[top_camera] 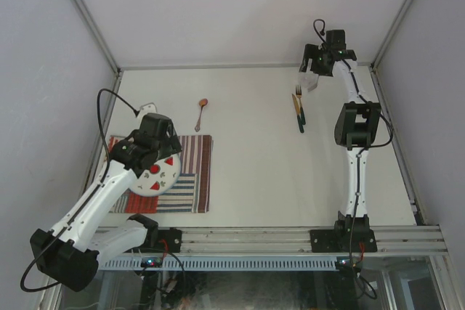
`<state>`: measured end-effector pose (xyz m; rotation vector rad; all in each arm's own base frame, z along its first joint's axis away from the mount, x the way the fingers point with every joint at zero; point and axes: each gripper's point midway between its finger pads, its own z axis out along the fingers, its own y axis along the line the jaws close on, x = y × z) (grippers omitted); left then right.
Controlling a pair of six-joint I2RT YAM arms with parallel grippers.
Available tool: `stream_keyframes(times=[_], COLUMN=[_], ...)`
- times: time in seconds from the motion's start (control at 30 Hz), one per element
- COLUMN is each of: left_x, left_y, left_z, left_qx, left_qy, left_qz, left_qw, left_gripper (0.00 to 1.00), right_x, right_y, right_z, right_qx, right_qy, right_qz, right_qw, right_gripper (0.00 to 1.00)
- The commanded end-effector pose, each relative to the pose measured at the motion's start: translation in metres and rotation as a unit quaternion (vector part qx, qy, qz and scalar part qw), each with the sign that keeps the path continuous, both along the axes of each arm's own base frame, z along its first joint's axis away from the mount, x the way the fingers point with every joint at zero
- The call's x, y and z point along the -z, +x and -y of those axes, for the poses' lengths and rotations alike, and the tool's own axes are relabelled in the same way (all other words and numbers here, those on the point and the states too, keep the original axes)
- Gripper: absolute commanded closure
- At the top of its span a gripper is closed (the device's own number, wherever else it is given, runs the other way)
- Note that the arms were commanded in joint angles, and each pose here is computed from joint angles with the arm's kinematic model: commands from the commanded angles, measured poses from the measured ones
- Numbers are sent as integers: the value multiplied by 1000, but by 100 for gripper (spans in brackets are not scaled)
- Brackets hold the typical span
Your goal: Set the dinner table for one person
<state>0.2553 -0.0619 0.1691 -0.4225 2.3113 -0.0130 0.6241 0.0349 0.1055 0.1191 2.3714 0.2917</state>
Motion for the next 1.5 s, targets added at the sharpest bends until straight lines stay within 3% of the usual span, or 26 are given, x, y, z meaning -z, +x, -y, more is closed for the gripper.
stream_keyframes(times=[0.0,0.43,0.97,1.47], left_x=[1,10,15,25], left_y=[0,6,1,-4], left_z=[-4,3,-2,-1], left_qx=[-13,-8,-13,-15], left_qy=[1,-5,4,-3], left_qz=[6,0,-8,-20], left_qw=[1000,1000,1000,1000], left_gripper=[25,25,25,25], right_x=[-52,-116,-46,-11], right_y=[12,11,21,10], right_z=[2,-31,-59,-55], right_qx=[6,-28,-61,-70], right_qy=[-8,-24,6,-3], right_qz=[70,146,91,48], right_qw=[997,989,994,996], right_gripper=[19,14,13,24])
